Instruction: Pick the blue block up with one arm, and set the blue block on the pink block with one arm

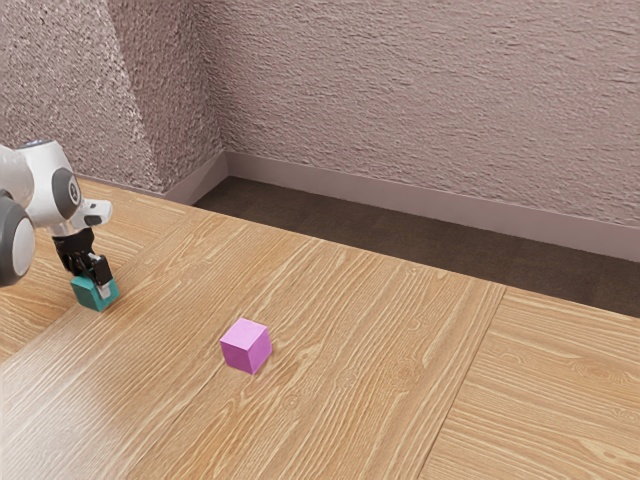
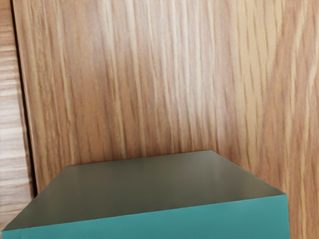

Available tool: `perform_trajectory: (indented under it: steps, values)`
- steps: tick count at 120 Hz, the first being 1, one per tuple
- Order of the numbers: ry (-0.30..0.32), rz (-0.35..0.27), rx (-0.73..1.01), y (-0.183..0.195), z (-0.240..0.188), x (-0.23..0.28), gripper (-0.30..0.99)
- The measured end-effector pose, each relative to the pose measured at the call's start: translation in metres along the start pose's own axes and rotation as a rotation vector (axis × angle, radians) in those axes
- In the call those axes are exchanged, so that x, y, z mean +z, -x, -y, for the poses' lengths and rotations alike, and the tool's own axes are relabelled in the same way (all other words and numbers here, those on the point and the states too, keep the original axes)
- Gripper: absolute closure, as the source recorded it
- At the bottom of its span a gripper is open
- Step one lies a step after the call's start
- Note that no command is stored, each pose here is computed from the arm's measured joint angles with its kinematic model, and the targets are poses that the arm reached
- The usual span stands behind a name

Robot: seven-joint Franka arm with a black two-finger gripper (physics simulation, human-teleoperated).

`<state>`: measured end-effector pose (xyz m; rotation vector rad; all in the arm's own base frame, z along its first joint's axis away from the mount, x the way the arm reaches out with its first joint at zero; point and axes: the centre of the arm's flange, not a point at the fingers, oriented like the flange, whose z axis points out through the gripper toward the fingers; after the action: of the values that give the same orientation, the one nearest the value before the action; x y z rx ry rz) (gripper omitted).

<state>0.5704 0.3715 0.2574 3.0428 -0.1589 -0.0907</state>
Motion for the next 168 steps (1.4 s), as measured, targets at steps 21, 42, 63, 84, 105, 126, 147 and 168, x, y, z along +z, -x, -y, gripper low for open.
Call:
perform_trajectory:
  steps: [21, 42, 63, 84, 105, 126, 147, 168]
  values:
    - [-0.002, 0.001, -0.002, 0.000, 0.000, 0.001, 0.27]
    - [-0.003, -0.002, -0.005, 0.000, 0.000, -0.001, 0.26]
    - [-0.011, -0.021, -0.002, -0.001, -0.002, -0.017, 0.29]
    - [-0.013, -0.057, 0.001, 0.006, -0.011, -0.050, 0.30]
    - [-0.006, -0.057, 0.057, 0.015, -0.057, -0.076, 0.29]
    - [-0.008, -0.046, 0.173, -0.007, -0.157, -0.092, 0.29]
    - [-0.021, -0.017, 0.223, -0.025, -0.269, -0.095, 0.29]
    - [-0.019, 0.038, 0.136, -0.012, -0.348, -0.078, 0.29]
